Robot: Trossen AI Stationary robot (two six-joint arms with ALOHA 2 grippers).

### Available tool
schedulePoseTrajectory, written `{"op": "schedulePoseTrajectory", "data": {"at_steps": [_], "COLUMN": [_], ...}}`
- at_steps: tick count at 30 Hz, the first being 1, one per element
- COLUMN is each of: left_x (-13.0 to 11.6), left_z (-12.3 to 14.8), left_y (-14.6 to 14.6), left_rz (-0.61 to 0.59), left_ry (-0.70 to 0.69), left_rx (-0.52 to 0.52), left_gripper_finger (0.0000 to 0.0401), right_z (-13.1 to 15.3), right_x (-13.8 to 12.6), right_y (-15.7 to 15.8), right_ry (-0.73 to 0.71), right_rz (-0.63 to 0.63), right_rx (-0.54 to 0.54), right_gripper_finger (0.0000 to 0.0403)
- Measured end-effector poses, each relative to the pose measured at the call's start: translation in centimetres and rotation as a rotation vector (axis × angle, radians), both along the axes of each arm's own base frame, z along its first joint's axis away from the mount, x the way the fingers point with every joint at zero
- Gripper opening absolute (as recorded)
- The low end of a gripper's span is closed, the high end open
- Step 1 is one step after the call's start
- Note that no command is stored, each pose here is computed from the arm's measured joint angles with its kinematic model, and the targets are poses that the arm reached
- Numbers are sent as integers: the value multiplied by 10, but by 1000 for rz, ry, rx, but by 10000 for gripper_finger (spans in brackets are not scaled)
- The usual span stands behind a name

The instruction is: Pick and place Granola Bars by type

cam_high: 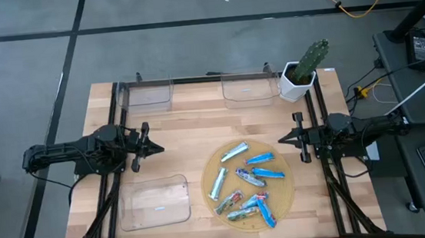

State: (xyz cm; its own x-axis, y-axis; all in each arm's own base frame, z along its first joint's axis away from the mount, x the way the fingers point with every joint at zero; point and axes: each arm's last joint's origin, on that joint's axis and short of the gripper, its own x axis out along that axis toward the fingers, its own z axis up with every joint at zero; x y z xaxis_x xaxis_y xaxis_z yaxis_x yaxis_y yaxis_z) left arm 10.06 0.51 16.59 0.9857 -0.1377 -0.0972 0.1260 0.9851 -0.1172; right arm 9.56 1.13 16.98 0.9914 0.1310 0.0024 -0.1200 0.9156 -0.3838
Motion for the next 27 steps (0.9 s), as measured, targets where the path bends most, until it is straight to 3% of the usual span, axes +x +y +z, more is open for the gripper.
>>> {"op": "schedulePoseTrajectory", "data": {"at_steps": [27], "left_x": [0], "left_z": [0], "left_y": [0], "left_rz": [0], "left_ry": [0], "left_rx": [0], "left_gripper_finger": [12], "right_z": [0], "right_x": [0], "right_y": [0], "right_ry": [0], "right_rz": [0], "right_rx": [0], "right_gripper_finger": [16]}}
